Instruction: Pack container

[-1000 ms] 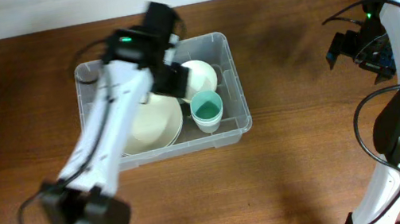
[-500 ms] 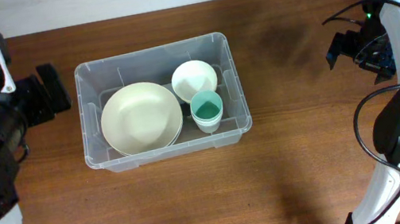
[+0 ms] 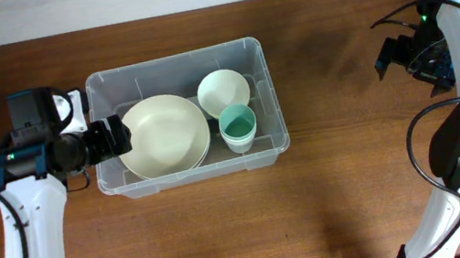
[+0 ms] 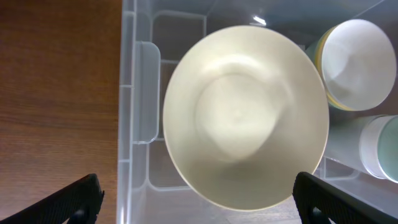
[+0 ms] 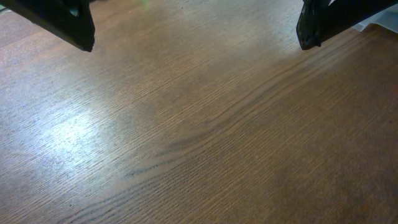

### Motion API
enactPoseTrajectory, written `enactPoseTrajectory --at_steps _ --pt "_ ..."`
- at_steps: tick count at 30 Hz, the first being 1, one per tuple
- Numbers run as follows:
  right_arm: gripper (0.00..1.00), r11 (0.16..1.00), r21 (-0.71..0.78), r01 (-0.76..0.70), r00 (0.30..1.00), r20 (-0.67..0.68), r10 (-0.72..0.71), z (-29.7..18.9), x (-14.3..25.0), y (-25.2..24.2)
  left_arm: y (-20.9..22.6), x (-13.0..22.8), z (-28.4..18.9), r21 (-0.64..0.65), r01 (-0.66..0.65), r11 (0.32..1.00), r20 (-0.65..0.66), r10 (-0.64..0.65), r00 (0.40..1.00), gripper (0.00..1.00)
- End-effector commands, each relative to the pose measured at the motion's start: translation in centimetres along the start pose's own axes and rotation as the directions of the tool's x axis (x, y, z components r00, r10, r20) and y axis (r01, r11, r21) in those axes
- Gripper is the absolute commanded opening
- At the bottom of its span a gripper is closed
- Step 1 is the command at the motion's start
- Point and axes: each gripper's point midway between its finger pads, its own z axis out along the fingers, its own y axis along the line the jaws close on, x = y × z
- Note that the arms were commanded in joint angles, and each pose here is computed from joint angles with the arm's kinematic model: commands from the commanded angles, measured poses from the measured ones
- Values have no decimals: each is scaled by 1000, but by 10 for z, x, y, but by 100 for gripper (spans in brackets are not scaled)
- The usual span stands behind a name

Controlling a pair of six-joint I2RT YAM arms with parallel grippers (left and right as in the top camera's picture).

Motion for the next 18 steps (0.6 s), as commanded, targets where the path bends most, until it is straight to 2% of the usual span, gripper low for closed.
enactPoseTrajectory --at_steps 1,18 --pt "99 1000 -3 -3 1000 3 3 -2 1 -1 -1 7 19 35 22 999 -58 -19 998 100" --pt "99 1000 -3 -3 1000 3 3 -2 1 -1 3 14 32 27 33 999 -107 -30 994 100"
